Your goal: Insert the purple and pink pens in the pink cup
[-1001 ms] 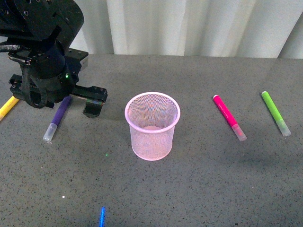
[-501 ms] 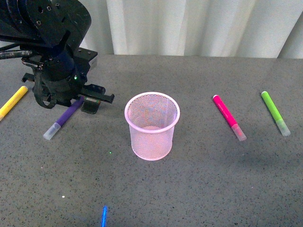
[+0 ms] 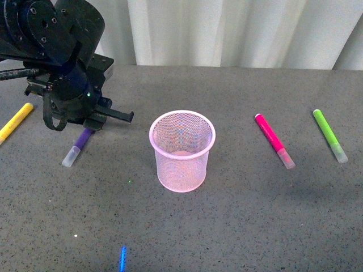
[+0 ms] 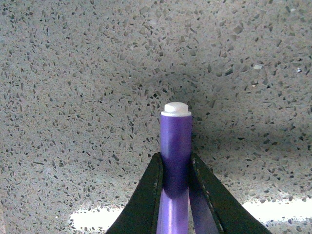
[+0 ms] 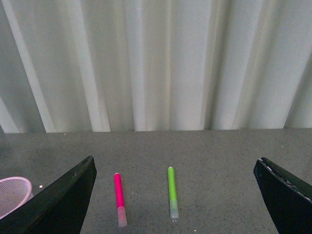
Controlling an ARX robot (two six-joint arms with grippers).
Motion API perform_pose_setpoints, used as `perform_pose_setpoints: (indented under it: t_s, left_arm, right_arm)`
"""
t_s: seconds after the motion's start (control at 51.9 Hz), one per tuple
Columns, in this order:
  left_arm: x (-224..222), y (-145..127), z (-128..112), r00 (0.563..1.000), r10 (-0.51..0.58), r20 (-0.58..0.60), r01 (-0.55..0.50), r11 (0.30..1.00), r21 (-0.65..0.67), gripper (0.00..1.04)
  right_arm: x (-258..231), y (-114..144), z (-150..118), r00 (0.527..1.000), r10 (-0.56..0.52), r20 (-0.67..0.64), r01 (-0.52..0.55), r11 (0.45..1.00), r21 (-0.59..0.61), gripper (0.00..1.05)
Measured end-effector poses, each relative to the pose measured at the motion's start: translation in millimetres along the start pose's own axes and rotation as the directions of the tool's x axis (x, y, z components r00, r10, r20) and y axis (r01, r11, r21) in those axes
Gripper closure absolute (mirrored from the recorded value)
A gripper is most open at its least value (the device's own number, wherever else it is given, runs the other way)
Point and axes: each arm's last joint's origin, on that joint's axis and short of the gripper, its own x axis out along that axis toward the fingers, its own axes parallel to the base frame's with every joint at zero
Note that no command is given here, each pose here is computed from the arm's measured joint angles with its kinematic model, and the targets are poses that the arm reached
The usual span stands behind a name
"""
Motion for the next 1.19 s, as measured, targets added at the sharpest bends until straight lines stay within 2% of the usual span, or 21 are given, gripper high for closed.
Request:
perform_pose_setpoints:
  t_s: [0.231,0.424,0.578,0.712,0.905,1.059,1.194]
  left_arm:
    - [-2.7,23.8,1.1,0.998,0.011,0.057,-0.006,0.996,-0.085,0.93]
    - [-34.2,61.2,16.0,0.982,0.026,0.186,0.013,0.98,-0.201,0.93]
    - [-84.0,92.7,27.2,0.934,0.039,0.354,0.071,0.954,-0.293,0.93]
    - [-128.7,100.6,17.9,0.871,0.02,0.492,0.168,0.927,-0.334,0.93]
    - [-180.2,73.5,-11.4,0.745,-0.042,0.666,0.37,0.857,-0.359,0.93]
    - [-206.9,31.3,-28.8,0.623,-0.087,0.778,0.514,0.795,-0.323,0.93]
    - [-207.7,-3.6,-38.4,0.576,-0.123,0.808,0.578,0.76,-0.297,0.93]
  right_arm:
    - [0.0,0.0,0.0,1.0,0.0,0.0,0.0,1.0,0.0,0.07]
    - [0.0,0.0,0.0,1.0,0.0,0.0,0.0,1.0,0.0,0.07]
    - [0.0,0.0,0.0,1.0,0.0,0.0,0.0,1.0,0.0,0.07]
    - [0.0,0.0,0.0,1.0,0.0,0.0,0.0,1.0,0.0,0.07]
    - [0.0,0.0,0.0,1.0,0.0,0.0,0.0,1.0,0.0,0.07]
    - [0.0,0.0,0.0,1.0,0.0,0.0,0.0,1.0,0.0,0.07]
    - [0.0,0.0,0.0,1.0,0.0,0.0,0.0,1.0,0.0,0.07]
